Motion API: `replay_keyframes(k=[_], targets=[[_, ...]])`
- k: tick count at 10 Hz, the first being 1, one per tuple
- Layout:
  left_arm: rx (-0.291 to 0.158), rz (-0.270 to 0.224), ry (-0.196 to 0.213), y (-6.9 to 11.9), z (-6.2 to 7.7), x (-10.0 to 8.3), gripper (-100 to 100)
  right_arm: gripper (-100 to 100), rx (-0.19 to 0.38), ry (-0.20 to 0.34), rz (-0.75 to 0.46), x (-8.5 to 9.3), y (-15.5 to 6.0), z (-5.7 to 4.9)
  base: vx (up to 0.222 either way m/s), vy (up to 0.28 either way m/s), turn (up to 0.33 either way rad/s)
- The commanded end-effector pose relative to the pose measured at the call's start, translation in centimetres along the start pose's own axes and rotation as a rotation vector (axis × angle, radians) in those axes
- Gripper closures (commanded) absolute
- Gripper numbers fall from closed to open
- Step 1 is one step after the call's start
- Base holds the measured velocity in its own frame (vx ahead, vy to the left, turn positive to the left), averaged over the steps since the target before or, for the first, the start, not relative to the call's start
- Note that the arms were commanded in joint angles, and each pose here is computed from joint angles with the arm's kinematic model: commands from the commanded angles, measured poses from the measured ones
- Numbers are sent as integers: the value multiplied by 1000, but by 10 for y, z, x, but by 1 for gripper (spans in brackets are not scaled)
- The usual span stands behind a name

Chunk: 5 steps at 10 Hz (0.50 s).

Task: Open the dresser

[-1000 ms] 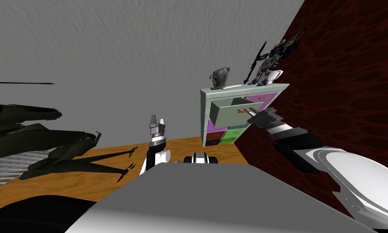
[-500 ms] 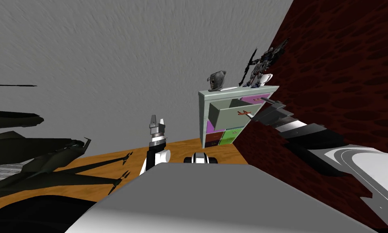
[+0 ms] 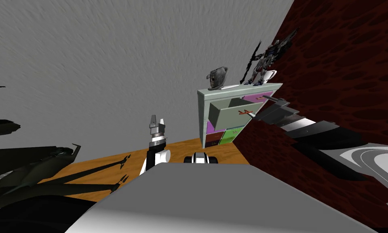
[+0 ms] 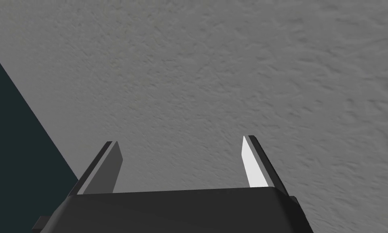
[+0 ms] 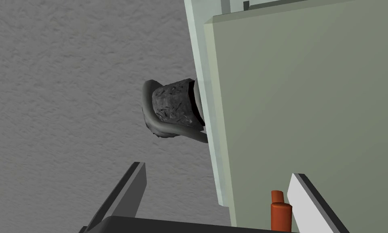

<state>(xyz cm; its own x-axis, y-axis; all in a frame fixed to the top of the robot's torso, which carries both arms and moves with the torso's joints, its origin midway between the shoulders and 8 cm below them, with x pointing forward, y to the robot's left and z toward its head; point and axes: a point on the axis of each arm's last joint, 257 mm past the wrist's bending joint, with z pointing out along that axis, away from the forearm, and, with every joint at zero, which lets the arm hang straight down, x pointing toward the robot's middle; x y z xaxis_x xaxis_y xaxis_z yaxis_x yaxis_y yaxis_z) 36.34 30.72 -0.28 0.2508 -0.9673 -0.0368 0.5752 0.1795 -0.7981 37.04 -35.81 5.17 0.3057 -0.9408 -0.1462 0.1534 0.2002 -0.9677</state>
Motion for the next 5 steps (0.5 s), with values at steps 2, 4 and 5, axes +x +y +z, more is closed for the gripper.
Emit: replay_keyframes(k=[2, 4, 5], targets=[[0, 0, 0, 0, 0, 0, 0, 0, -9, 3, 3, 2, 4, -1, 0, 0, 0], [0, 0, 0, 0, 0, 0, 0, 0, -15, 6, 5, 3, 7, -2, 0, 0, 0], [0, 0, 0, 0, 0, 0, 0, 0, -17, 7, 5, 4, 7, -2, 0, 0, 0]])
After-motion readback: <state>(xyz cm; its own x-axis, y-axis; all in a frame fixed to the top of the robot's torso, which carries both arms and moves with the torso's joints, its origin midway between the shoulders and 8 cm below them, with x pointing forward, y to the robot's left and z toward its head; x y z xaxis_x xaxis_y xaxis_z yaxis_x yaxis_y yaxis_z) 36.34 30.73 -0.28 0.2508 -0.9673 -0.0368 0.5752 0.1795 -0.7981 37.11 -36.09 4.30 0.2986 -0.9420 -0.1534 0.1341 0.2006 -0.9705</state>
